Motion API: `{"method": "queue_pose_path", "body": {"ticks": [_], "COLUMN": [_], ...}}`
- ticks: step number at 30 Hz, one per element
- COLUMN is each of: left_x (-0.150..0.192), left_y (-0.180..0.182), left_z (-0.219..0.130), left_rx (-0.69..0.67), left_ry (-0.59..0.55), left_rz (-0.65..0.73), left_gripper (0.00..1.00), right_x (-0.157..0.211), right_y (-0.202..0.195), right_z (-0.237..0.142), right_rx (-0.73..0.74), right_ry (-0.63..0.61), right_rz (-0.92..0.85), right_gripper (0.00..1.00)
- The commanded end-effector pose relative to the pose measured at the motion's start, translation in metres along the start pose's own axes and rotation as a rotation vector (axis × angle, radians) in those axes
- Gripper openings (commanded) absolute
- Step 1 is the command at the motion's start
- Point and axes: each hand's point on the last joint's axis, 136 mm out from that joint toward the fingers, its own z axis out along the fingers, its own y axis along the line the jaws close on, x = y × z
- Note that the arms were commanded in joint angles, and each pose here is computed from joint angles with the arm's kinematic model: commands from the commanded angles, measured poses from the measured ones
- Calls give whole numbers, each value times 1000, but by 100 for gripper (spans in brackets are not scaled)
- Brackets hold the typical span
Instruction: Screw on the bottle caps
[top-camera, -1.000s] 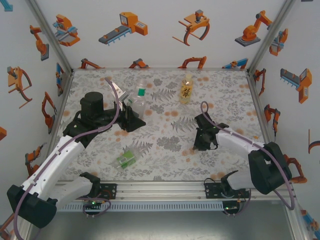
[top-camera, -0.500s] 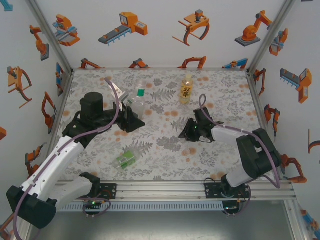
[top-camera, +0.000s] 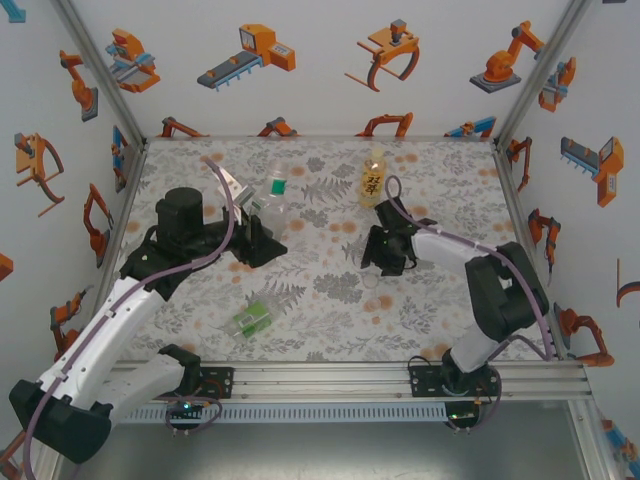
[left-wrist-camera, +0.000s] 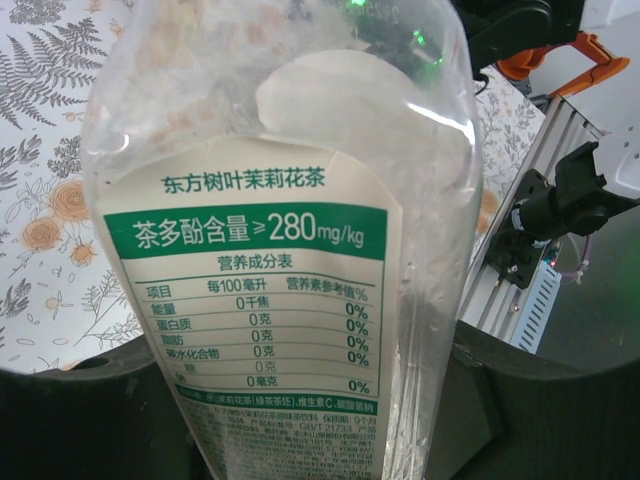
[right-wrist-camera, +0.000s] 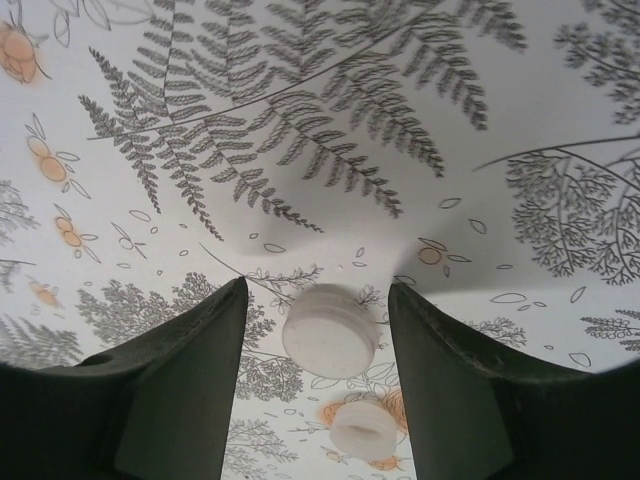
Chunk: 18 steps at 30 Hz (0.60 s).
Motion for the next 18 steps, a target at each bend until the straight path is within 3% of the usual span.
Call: {"method": "queue_pose_path", "body": {"ticks": [1,13,18], "left_x": [1,4,6], "left_y": [-1,2,3], "left_z": [-5,-2,-1], "left_rx": [-9,-11,-12], "left_ry": [-7,3,9], "left_rz": [15,11,7], "left_gripper": [40,41,41], "right_x": [23,34,34], "right_y": [-18,-5,-3], "right_z": [4,3,-1], "right_rx": [180,200,223], "right_ry": [77,52,67], "right_rz": [-131,-192,-205], "right_gripper": [55,47,50]}}
